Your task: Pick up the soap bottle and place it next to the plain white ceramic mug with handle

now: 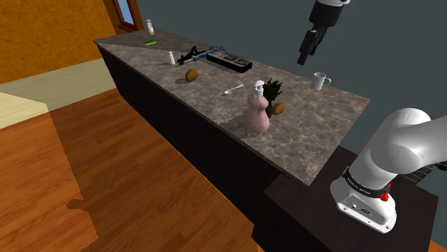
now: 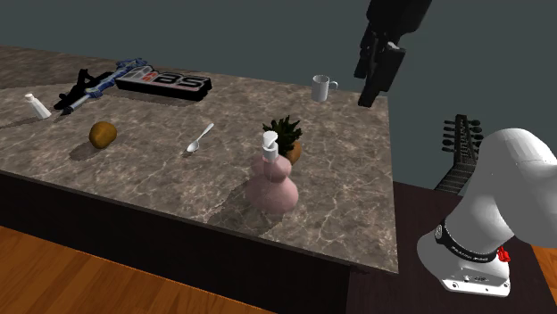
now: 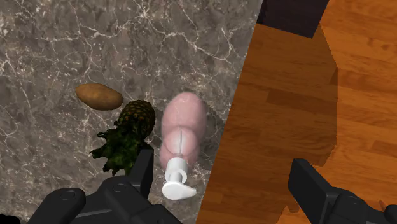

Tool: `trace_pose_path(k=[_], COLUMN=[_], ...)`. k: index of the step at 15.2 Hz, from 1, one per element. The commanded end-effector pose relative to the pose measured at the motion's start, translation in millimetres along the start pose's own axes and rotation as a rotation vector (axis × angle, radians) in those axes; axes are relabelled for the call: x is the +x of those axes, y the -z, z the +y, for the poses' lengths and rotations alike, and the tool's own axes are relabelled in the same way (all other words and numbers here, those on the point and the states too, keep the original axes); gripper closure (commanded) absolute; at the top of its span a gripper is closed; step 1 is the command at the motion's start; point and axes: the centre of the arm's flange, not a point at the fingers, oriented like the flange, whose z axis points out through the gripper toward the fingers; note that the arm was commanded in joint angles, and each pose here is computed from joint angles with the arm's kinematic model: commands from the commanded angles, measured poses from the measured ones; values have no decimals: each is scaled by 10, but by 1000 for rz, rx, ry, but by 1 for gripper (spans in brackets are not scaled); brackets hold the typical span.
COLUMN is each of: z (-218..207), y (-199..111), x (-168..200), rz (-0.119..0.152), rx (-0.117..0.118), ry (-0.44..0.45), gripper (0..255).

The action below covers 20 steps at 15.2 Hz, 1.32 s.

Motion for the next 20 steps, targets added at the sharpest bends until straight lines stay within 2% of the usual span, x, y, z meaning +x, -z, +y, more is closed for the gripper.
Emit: trace_pose_path(k=[1,20], z=[0,213], y=[0,-2461], x=[0,240], rz=[0,234], rx=[0,3], ry=[0,-131], gripper=[0,0])
